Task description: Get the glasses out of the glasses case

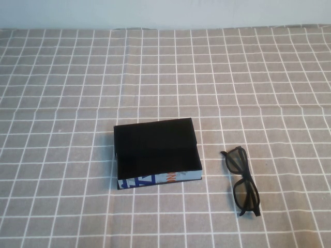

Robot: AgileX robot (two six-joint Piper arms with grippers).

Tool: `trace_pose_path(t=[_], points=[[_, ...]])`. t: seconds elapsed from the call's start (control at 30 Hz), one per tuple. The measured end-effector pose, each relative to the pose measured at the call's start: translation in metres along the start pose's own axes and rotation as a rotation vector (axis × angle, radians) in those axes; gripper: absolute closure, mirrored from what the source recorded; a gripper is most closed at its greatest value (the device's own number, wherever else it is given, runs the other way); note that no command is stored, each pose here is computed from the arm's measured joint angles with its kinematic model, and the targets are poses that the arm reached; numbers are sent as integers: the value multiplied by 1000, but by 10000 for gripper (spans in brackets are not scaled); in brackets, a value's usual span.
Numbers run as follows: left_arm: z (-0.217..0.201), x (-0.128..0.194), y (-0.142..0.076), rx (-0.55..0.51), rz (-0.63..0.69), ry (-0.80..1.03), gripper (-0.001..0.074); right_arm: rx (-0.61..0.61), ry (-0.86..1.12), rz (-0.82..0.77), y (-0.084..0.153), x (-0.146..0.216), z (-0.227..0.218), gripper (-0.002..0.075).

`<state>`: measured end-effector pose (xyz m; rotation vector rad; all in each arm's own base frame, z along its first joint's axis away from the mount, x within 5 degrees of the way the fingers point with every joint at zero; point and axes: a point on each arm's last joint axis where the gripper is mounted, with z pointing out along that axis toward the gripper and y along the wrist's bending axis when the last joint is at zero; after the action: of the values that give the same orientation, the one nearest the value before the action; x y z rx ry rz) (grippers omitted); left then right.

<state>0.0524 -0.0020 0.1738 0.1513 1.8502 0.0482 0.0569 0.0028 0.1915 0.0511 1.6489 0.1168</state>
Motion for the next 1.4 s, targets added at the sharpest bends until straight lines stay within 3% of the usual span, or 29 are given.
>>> trace_pose_path(t=[0.3, 1.4], points=[[0, 0, 0, 0, 0, 0, 739, 7, 171, 30, 0, 16, -2, 743], [0, 0, 0, 0, 0, 0, 739, 4, 176, 42, 0, 17, -2, 743]])
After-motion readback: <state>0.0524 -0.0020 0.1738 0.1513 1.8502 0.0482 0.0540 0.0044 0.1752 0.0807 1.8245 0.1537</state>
